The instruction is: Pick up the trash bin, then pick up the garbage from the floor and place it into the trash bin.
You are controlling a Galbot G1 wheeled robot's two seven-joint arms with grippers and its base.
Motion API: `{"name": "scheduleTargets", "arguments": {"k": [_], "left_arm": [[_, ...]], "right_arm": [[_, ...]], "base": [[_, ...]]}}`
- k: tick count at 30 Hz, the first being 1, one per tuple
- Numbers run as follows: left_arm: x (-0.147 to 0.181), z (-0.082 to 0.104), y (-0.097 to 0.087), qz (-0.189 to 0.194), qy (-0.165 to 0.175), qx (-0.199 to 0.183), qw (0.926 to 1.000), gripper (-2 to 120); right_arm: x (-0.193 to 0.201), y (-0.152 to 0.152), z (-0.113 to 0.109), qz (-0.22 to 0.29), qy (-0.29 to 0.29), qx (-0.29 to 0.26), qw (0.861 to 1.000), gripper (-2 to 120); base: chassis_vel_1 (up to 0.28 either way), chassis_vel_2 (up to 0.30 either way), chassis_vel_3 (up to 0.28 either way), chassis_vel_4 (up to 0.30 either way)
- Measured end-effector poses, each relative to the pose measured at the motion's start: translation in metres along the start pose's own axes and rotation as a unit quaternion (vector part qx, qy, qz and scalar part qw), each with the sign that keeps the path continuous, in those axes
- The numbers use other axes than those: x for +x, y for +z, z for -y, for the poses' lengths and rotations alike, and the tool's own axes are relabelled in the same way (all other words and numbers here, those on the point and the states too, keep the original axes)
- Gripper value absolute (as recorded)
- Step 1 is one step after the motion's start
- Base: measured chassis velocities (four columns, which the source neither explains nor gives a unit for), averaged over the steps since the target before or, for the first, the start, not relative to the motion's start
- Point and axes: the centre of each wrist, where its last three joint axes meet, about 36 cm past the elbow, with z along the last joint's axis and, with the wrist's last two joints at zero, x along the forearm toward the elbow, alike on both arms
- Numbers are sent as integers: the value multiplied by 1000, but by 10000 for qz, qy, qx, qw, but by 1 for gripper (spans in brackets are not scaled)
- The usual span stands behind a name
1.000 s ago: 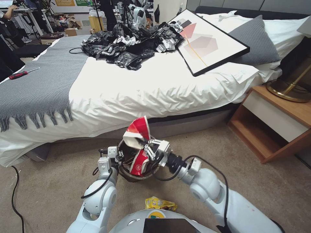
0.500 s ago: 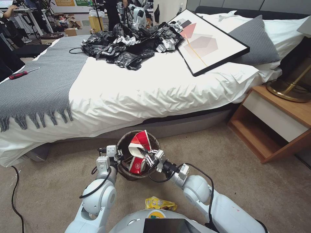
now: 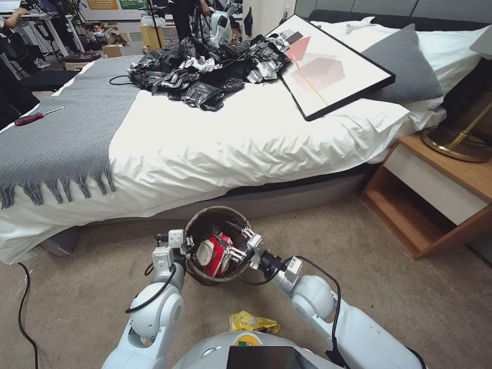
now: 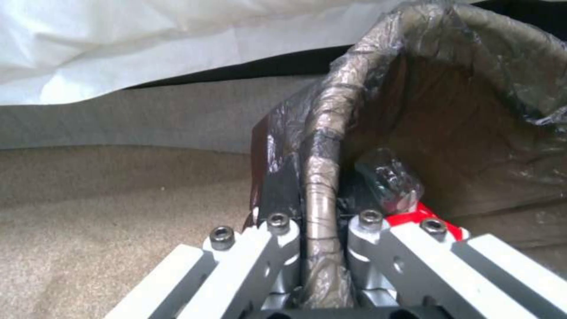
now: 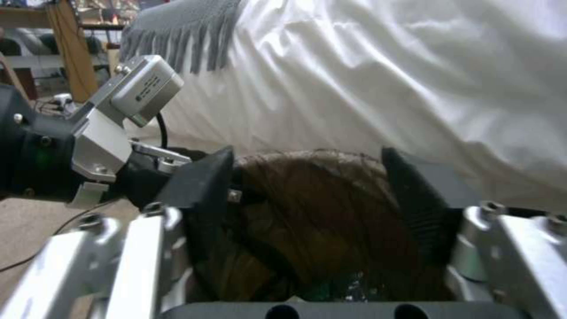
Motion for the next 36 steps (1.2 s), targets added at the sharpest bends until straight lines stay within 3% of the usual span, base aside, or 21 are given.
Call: {"name": "scheduleTargets", "arguments": {"k": [5, 9, 13, 16, 18, 23, 29, 36], "left_arm": [[0, 0, 0, -2, -1, -13, 10000, 4], [0, -1, 0, -4, -10, -24, 10000, 4], [0, -3, 0, 1, -34, -41, 10000, 4], [-1, -7, 0, 24, -123, -73, 9999, 4], [-1, -8, 1, 26, -137, -74, 9999, 4], [0, -7, -1, 58, -142, -59, 9999, 4], [2, -7, -1, 63, -148, -44, 9999, 4], [4, -8, -3, 104, -167, -34, 9998, 4]], "right_arm": [[2, -4, -2, 27, -23, 17, 10000, 82], [2, -27, -1, 339, 135, 123, 9993, 96], [4, -53, -5, 644, 632, 265, 9956, 100], [16, -73, -12, 848, 1743, 414, 9802, 100], [20, -73, -14, 847, 1939, 435, 9764, 100], [36, -55, -19, 723, 2809, 477, 9558, 100], [40, -22, -27, 513, 3296, 346, 9421, 100], [34, -4, -33, 443, 3369, 274, 9401, 100]], "base": [[0, 0, 0, 0], [0, 0, 0, 0], [0, 0, 0, 0], [0, 0, 0, 0], [0, 0, 0, 0], [0, 0, 0, 0], [0, 0, 0, 0], [0, 0, 0, 0]]}}
